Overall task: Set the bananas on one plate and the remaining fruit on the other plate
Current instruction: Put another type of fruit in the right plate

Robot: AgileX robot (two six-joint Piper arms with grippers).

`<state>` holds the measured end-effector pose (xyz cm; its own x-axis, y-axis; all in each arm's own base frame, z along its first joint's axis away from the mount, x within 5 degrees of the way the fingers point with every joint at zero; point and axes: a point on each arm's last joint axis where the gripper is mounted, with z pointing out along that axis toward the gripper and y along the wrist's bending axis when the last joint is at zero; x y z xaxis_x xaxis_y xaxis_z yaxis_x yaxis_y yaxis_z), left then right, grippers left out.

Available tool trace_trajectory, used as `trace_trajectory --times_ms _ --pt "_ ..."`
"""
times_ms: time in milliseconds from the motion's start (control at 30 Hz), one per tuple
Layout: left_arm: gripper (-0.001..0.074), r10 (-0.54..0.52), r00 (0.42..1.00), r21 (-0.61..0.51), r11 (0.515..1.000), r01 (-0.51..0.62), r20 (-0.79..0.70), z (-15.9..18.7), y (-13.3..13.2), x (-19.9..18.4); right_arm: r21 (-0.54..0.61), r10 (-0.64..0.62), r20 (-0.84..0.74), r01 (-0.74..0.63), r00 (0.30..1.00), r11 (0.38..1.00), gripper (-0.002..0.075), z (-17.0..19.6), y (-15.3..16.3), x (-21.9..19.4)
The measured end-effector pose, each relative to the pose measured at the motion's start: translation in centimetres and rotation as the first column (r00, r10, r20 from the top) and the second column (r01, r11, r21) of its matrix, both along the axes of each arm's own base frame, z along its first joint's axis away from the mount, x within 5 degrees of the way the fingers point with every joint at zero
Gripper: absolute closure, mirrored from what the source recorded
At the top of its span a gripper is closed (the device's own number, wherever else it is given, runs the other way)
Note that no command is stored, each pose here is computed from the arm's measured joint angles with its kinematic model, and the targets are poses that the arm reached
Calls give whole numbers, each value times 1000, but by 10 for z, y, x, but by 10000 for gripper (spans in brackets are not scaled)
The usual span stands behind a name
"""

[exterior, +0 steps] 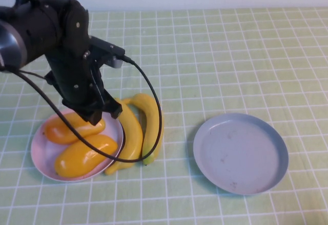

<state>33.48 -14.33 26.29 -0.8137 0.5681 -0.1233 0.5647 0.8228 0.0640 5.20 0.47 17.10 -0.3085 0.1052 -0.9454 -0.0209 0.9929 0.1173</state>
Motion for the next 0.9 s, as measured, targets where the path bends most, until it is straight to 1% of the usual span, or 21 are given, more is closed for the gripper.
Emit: trace_trajectory --times_ms 67,167,300,400,533,633,700,800,867,900 --pt "684 1 999 -18 1000 0 33 13 1 -3 0 0 0 0 1000 1000 741 0 0 0" --pt "720 4 996 -47 999 0 87 37 6 -15 0 0 0 0 1000 1000 741 0 0 0" --pt "732 23 979 -117 993 1 202 73 19 -48 0 0 0 0 1000 1000 741 0 0 0" --pt "734 48 946 -195 981 16 321 97 34 -85 0 0 0 0 1000 1000 741 0 0 0" --pt "734 80 899 -269 962 44 430 108 56 -139 0 0 0 0 1000 1000 741 0 0 0" --pt "734 110 838 -318 945 79 534 106 72 -178 0 0 0 0 1000 1000 741 0 0 0" --pt "735 138 781 -351 930 109 609 102 83 -201 0 0 0 0 1000 1000 741 0 0 0" --pt "735 238 682 -438 889 133 692 92 98 -235 0 0 0 0 1000 1000 741 0 0 0" --pt "735 283 632 -466 874 141 721 84 107 -252 0 0 0 0 1000 1000 741 0 0 0" --pt "735 290 613 -465 874 143 735 79 111 -258 0 0 0 0 1000 1000 741 0 0 0"
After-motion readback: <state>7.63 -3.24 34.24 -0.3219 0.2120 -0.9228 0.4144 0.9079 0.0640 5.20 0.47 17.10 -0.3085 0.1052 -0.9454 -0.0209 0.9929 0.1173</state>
